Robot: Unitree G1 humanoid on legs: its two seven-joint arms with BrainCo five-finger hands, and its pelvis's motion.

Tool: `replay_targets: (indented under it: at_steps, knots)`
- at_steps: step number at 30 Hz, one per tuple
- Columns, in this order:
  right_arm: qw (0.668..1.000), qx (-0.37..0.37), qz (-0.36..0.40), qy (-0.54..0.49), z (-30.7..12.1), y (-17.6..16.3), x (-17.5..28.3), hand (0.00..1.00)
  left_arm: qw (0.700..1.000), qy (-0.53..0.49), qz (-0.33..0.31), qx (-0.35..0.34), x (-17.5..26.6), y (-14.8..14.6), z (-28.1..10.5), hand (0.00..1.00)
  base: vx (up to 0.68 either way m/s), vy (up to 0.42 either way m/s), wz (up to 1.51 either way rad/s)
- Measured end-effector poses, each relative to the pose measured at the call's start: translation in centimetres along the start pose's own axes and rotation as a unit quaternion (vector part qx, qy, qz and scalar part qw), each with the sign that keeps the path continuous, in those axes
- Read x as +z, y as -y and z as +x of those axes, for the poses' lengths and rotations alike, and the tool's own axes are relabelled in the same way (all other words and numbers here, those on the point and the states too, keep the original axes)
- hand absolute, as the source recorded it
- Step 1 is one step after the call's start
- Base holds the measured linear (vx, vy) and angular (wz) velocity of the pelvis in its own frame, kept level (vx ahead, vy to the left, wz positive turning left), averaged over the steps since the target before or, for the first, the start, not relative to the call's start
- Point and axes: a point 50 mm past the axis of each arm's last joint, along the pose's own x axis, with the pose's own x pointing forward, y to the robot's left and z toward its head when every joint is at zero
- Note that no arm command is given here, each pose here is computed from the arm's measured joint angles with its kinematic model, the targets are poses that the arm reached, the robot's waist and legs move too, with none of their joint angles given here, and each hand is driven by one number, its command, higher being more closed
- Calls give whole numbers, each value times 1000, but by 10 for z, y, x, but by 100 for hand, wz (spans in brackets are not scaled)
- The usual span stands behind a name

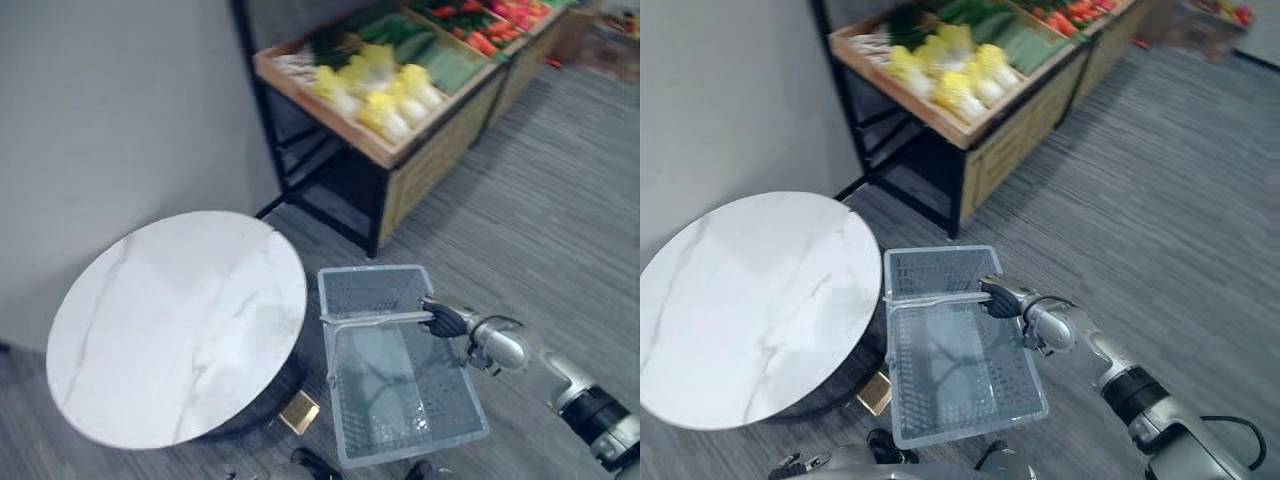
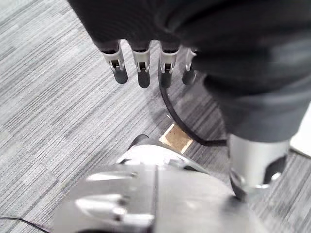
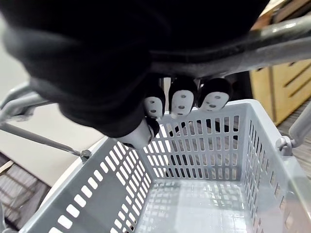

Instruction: Pick vegetable in the basket

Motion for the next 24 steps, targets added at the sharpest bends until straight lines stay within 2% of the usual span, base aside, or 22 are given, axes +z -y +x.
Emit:
replay_targets:
  at_steps: [2, 8, 13, 17, 20, 24]
  knots:
    - [999, 7, 13, -39, -18, -15, -13, 100, 1000, 8, 0, -20, 3, 12, 0, 0, -50, -234, -27]
    - [997, -23, 15, -67, -28, -10, -24, 100, 1000, 5, -27, -10, -4, 13, -2, 0, -78, -95, -125]
    - [994, -10, 39, -98, -30, -22, -37, 100, 999, 4, -49, -18, -10, 25, -5, 0, -4, 136, -131]
    - [988, -22, 59, -140, -38, -24, -53, 100, 998, 26, -51, -8, 1, 17, -3, 0, 40, 234, -51]
    - [980, -62, 76, -174, -53, -18, -66, 100, 999, 25, -45, -9, 0, 17, -3, 0, 21, 228, -25]
    - [974, -70, 106, -188, -60, -31, -67, 100, 999, 28, -15, -15, 1, 17, -3, 0, 19, 120, -26]
